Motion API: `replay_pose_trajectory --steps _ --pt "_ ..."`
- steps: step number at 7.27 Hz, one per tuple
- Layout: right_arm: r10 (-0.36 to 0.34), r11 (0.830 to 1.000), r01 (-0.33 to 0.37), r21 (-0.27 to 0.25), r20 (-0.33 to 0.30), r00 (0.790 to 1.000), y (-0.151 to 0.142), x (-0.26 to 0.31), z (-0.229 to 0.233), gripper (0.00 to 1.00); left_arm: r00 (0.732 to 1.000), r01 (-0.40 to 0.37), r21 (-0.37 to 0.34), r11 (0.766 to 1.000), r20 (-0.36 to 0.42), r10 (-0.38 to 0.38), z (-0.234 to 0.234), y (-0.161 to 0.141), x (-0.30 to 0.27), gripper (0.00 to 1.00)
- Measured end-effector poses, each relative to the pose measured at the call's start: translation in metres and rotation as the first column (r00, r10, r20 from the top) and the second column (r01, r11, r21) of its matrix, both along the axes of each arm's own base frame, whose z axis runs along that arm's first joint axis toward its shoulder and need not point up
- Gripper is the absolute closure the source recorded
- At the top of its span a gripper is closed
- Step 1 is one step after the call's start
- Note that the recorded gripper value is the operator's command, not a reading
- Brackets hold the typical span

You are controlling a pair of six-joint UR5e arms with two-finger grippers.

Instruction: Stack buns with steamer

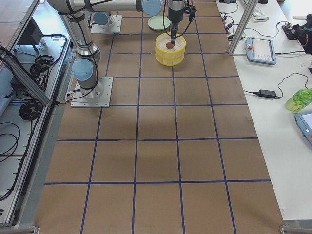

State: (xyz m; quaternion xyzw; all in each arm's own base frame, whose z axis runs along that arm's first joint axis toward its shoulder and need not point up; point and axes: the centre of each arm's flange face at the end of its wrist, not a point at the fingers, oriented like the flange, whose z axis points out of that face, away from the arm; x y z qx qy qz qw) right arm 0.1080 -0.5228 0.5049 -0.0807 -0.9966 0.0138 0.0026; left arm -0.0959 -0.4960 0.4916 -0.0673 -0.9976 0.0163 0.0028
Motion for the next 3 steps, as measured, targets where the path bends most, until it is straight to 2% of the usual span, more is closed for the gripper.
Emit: replay_pose_trajectory --steps 3 --pt "0.002 1.0 -0.002 0.003 0.001 1.0 0.0001 0.0005 -0.0008 0.0 1.0 0.003 0.008 1.0 0.028 -0.003 0.0022 0.0032 0.0011 0.0"
